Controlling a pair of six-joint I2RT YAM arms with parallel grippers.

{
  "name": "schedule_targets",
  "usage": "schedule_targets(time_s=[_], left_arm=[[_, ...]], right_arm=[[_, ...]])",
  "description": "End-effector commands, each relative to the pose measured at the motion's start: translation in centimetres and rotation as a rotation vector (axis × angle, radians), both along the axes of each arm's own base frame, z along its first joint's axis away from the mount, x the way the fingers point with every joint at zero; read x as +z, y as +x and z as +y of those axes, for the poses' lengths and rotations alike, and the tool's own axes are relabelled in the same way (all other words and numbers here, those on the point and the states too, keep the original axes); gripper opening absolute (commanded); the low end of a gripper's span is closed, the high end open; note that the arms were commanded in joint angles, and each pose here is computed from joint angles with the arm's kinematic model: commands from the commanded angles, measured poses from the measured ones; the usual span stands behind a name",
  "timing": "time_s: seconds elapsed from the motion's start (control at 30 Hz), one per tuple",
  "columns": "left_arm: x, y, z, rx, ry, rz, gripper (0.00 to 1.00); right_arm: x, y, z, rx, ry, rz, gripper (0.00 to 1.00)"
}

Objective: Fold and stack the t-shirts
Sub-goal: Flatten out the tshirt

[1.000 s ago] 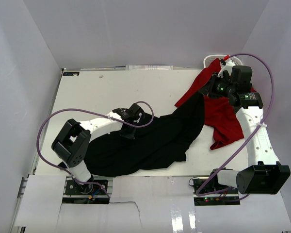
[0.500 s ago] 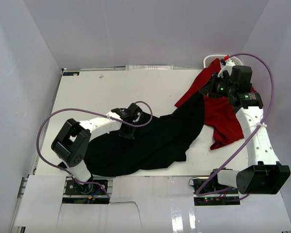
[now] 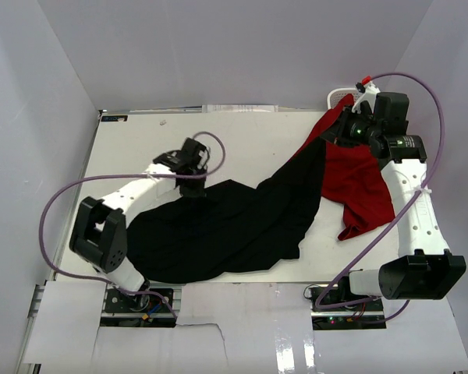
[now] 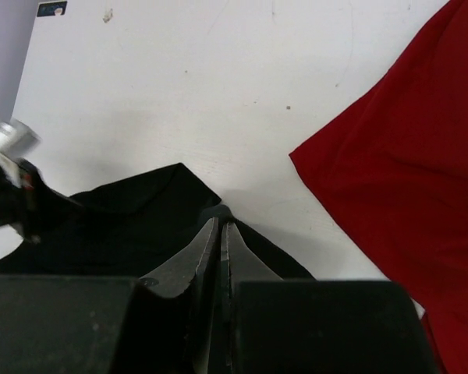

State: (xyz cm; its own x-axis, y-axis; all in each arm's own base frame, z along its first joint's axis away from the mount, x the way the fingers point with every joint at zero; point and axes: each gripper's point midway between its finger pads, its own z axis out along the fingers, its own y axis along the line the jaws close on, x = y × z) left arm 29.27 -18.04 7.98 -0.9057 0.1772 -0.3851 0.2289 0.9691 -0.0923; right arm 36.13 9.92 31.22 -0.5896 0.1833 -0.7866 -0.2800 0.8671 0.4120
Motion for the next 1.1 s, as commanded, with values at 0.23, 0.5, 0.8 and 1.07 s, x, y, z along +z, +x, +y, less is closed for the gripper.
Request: schedule_targets(time_s=[0.23, 0.5, 0.8, 1.07], left_arm=[[20.5, 6.9, 11.3, 0.408, -0.08, -0.522, 0.0], [26.9, 5.3, 19.4, 0.661, 0.02, -0.706, 0.01], [29.7, 2.7, 23.2, 0.854, -0.009, -0.832, 0.0], [36.5, -0.1, 21.6, 0.757, -0.178, -1.074, 0.0]], right_arm=[[2.7, 1.0, 0.8, 0.016, 0.048, -0.052, 0.08], [5.3, 1.8, 0.8, 0.012, 0.048, -0.087, 0.08], [4.9, 1.9, 0.8, -0.036, 0.12, -0.109, 0.08], [13.2, -1.8, 2.4, 0.117, 0.115, -0.291, 0.08]])
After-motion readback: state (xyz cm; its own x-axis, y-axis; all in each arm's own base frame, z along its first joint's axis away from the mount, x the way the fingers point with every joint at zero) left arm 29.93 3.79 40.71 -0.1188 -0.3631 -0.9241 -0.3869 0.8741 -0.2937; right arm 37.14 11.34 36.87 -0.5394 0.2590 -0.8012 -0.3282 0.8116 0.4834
